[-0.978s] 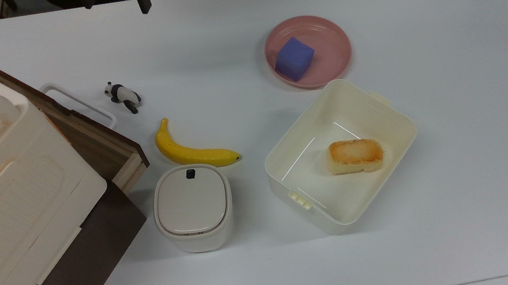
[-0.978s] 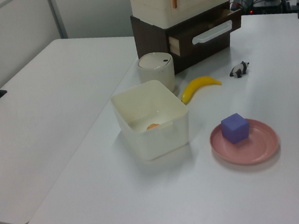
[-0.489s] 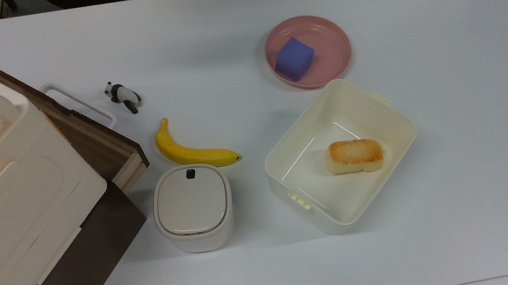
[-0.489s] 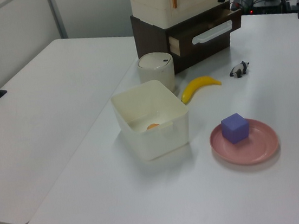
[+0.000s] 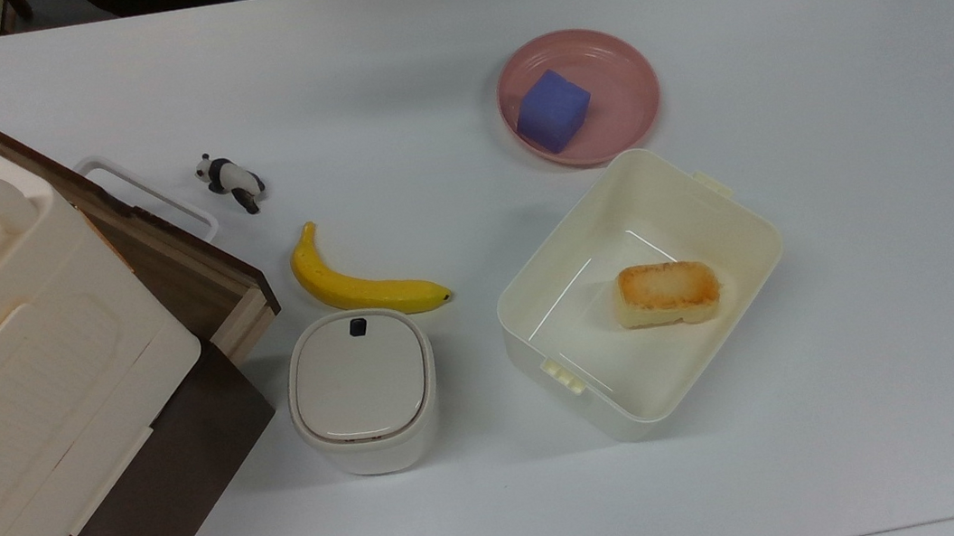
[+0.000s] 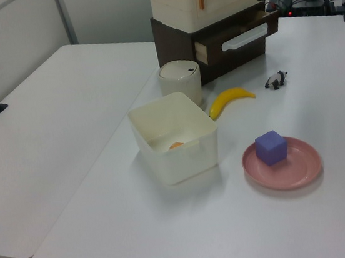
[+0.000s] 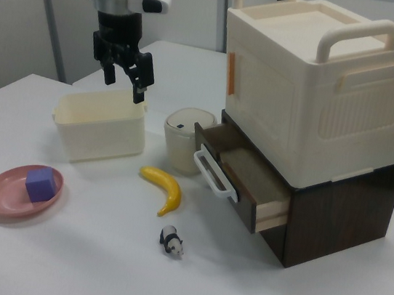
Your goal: Slide open the drawer
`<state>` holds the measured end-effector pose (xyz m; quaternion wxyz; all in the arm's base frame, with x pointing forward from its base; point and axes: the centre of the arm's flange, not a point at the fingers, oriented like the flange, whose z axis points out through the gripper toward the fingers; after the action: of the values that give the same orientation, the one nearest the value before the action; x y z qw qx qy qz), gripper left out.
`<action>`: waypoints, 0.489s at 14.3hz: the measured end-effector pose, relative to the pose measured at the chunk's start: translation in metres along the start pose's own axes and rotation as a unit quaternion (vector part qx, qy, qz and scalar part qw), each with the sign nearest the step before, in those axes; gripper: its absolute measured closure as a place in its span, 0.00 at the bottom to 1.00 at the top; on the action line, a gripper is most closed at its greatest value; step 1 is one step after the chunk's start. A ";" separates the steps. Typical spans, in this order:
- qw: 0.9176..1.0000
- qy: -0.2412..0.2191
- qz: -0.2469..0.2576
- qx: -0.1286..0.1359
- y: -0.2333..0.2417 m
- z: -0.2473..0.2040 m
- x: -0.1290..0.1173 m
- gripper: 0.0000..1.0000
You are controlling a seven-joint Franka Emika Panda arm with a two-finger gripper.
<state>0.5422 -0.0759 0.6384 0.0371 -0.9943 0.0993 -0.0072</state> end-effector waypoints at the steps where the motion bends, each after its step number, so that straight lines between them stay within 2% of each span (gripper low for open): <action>1: 1.000 0.000 -0.001 0.000 -0.001 0.000 0.000 0.00; 7: 1.000 0.010 -0.006 0.001 -0.016 0.003 0.004 0.00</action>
<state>0.5494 -0.0605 0.6369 0.0368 -0.9947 0.0942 -0.0172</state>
